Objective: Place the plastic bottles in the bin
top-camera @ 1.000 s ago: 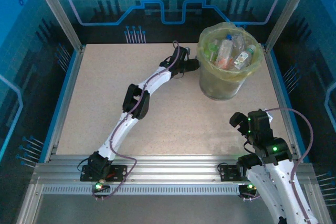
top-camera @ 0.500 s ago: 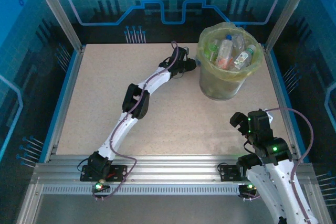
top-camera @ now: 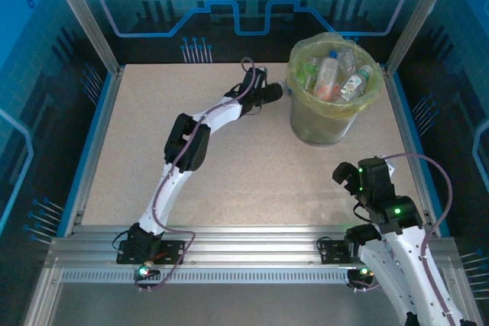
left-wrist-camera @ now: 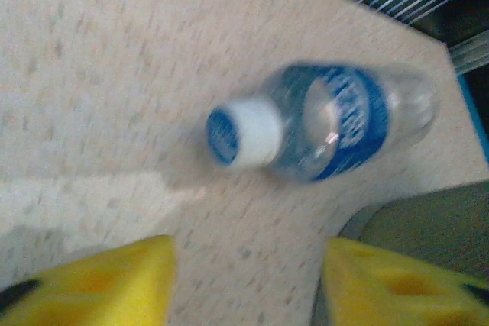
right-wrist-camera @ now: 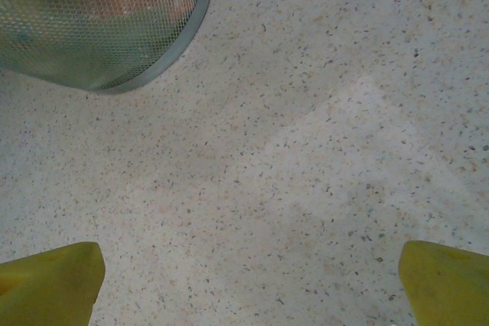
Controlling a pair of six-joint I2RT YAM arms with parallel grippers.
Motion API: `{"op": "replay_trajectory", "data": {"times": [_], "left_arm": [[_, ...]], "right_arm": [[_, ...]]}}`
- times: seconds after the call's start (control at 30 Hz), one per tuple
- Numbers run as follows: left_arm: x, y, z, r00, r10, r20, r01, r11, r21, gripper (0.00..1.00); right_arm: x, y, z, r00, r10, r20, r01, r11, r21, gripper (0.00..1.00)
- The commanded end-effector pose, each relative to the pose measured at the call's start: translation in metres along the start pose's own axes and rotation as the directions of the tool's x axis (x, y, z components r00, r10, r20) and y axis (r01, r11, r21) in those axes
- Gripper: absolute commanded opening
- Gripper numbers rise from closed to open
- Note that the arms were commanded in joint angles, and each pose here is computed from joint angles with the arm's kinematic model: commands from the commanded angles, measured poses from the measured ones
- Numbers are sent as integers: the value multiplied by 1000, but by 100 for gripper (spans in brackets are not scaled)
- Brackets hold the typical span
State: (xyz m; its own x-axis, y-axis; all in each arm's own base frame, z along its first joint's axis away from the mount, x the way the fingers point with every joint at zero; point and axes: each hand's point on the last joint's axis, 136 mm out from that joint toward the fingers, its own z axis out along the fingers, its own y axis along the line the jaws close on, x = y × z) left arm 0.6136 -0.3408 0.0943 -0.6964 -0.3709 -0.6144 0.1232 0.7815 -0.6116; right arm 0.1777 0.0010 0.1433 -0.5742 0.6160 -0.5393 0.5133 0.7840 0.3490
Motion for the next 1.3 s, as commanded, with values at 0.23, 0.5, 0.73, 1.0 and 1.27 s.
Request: {"op": "replay_trajectory", "data": {"times": [0.23,0.5,0.73,1.0,1.27], "left_arm": [[-79,15,24,864,-497,81,473,857,206,88],[-69,29,36,819,-570,65,546,810,215,95],[-40,34,49,793,-609,26,597,784,169,94],[-12,35,70,741,-671,-4,662,730,171,93],[-7,20,81,724,-689,11,665,703,253,93]], "right_arm": [[-4,11,-3,1000,-14,-2,14,999,-30,100],[-5,11,-2,1000,-15,6,15,999,-28,100],[-5,8,-3,1000,-2,18,2,1000,-31,100],[-7,4,-9,999,-6,38,7,1000,-27,100],[-8,0,-11,998,1,57,1,1000,-21,100]]}}
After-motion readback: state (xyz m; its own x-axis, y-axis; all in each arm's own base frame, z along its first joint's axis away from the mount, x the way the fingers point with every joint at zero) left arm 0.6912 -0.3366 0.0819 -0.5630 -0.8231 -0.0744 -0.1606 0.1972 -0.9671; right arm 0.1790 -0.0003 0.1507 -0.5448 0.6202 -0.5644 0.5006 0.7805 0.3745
